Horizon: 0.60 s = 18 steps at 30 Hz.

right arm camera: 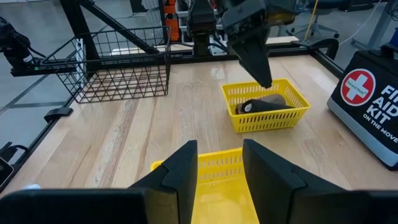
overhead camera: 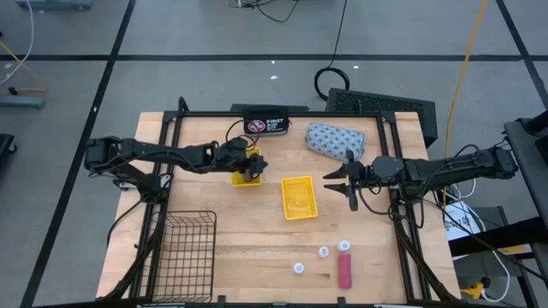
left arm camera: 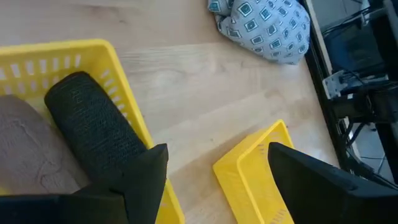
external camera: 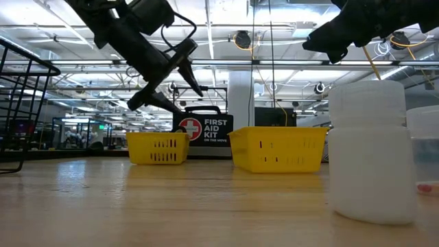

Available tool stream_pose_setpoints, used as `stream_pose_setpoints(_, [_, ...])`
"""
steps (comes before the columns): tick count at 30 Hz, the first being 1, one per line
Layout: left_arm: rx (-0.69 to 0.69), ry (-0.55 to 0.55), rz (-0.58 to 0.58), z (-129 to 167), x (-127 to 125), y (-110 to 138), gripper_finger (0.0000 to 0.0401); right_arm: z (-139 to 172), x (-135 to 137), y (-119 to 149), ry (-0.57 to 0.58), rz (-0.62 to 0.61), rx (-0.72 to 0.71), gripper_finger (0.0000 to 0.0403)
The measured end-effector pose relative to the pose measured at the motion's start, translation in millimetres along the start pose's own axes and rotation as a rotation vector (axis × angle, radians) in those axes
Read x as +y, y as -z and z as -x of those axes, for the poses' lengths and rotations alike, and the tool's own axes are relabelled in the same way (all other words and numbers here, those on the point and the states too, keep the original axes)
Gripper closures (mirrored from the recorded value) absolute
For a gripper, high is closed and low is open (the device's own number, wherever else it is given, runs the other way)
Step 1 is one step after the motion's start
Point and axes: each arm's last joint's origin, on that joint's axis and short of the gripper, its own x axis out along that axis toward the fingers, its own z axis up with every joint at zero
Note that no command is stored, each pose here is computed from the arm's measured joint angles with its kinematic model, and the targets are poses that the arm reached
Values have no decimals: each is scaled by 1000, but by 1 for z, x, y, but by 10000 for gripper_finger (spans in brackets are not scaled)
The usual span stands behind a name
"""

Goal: Pick & Place Medicine items
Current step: Put the black bandage into the left yellow basket

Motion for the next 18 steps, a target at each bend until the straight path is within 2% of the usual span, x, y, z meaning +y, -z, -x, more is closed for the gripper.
stream_pose_setpoints(10, [48, -93, 16, -26, 10, 21, 110, 0, 0, 0, 2, 0, 0, 287])
stream_pose_setpoints(18, [34, -109, -8, -26, 11, 20, 122, 0, 0, 0, 3, 0, 0, 287])
